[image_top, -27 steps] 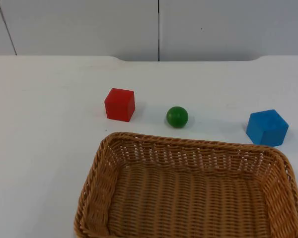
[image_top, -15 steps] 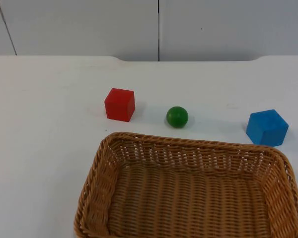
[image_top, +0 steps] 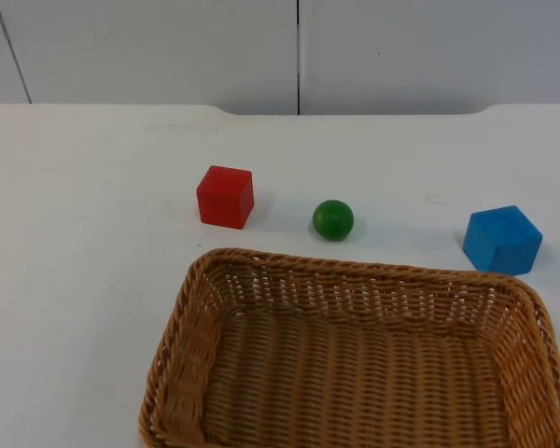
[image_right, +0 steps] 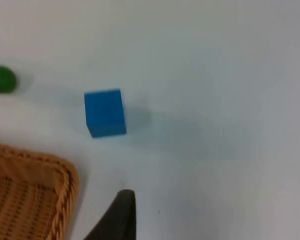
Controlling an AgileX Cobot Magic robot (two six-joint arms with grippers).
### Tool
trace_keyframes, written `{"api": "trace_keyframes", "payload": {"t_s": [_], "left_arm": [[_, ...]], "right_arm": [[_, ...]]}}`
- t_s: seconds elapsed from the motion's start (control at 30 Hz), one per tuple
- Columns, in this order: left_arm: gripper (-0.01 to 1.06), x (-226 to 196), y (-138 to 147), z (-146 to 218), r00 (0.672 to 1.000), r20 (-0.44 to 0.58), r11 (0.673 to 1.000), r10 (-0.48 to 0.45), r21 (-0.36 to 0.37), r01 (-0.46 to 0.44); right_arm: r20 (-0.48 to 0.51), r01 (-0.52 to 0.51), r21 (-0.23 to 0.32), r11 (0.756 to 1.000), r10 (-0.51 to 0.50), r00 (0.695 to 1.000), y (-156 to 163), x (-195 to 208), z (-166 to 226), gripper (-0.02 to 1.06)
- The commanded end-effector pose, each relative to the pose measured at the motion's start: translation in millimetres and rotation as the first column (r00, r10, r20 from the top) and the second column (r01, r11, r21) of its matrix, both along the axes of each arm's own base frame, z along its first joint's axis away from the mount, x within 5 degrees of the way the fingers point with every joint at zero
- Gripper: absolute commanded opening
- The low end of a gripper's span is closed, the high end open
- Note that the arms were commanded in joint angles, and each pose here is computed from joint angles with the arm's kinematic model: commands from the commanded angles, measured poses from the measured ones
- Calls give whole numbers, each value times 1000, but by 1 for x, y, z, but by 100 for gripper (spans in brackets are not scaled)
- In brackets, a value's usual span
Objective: Place all geometric objects except the red cube into the basket.
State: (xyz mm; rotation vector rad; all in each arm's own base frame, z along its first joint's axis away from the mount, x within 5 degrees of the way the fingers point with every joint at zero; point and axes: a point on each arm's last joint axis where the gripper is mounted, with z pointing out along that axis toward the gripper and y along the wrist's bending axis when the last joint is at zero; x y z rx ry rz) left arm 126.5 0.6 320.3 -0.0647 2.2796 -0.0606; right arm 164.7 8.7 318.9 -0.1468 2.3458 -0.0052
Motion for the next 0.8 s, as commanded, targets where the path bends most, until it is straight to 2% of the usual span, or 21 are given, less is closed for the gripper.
{"api": "trace_keyframes", "payload": {"t_s": [0.0, 0.17, 0.4, 0.5, 0.67, 0.73, 0.77], "left_arm": [[105, 13, 0, -3, 1000, -12, 1000, 3, -20, -3], [105, 25, 0, -13, 997, -82, 1000, -6, -17, 5], [105, 44, -4, -27, 984, -169, 997, -63, -56, 55], [102, 67, -11, -36, 964, -225, 987, -139, -113, 116], [96, 104, -27, -40, 934, -281, 974, -219, -118, 193], [96, 123, -42, -42, 915, -300, 962, -271, -121, 246], [96, 123, -42, -42, 915, -300, 962, -271, -121, 246]], "right_arm": [[-71, -3, -1, 1000, 3, 997, 1, 15, -11, 105], [-135, -3, -4, 1000, 3, 991, 2, 23, -21, 105], [-135, 1, 0, 1000, -1, 991, 2, 23, -21, 105], [-136, 5, 5, 1000, -5, 991, 2, 23, -21, 105], [-138, 6, 5, 1000, -5, 990, 2, 24, -22, 105], [-138, 6, 5, 1000, -5, 990, 2, 24, -22, 105], [-138, 6, 5, 1000, -5, 990, 2, 24, -22, 105]]}}
